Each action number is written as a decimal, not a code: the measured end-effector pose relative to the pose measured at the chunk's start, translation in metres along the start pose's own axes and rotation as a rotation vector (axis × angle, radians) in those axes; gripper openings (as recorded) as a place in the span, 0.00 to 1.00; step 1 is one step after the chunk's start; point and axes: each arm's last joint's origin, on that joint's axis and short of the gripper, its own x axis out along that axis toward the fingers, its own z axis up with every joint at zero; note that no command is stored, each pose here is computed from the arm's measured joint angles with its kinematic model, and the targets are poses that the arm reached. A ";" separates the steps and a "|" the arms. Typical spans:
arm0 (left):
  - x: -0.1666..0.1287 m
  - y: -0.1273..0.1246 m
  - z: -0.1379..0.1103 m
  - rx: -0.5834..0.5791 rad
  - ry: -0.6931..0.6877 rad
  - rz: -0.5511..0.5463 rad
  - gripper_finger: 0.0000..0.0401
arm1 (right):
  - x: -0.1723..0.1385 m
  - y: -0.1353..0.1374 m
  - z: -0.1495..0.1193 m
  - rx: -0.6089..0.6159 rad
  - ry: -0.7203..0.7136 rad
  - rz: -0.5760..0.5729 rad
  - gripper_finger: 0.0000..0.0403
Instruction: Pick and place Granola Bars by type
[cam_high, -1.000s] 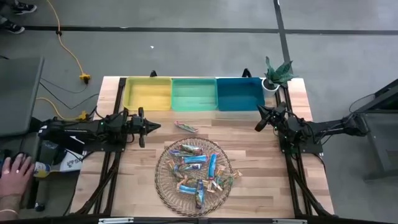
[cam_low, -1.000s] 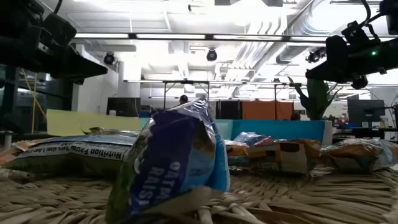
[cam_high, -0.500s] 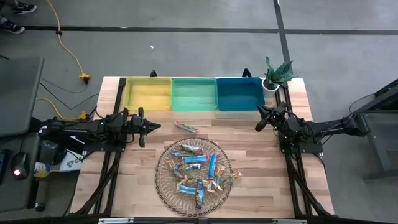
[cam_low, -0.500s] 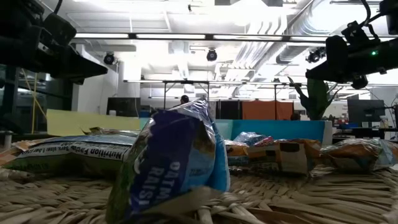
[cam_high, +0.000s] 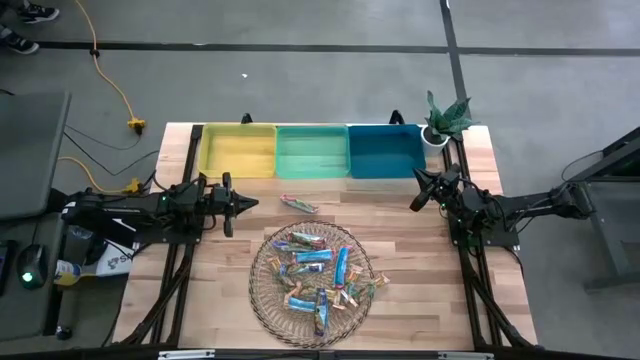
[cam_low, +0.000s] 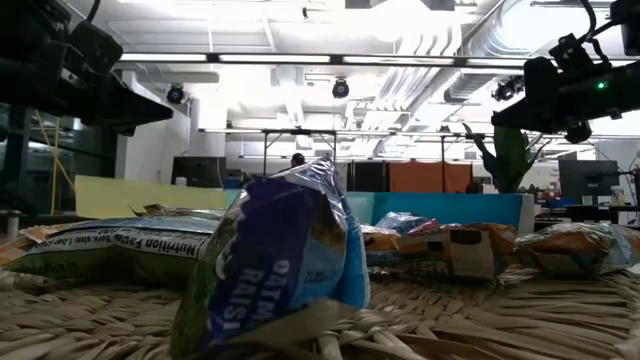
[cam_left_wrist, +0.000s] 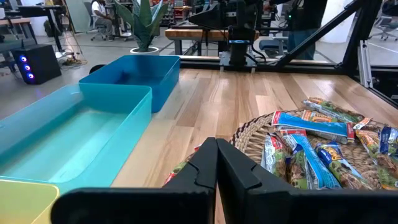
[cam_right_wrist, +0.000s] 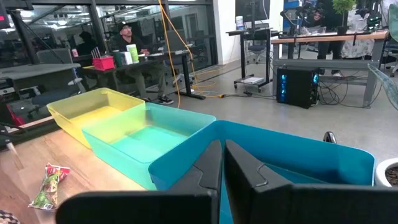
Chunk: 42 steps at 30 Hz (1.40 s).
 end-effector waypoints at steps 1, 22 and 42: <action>0.000 0.000 0.000 0.000 0.000 0.000 0.00 | 0.000 0.000 0.000 0.000 0.000 0.000 0.00; 0.000 0.000 0.002 -0.014 -0.022 0.000 0.00 | 0.000 0.000 0.000 0.000 0.000 0.000 0.00; -0.009 0.005 0.046 -0.121 -0.204 0.150 0.00 | 0.000 0.000 0.000 0.000 0.000 0.000 0.00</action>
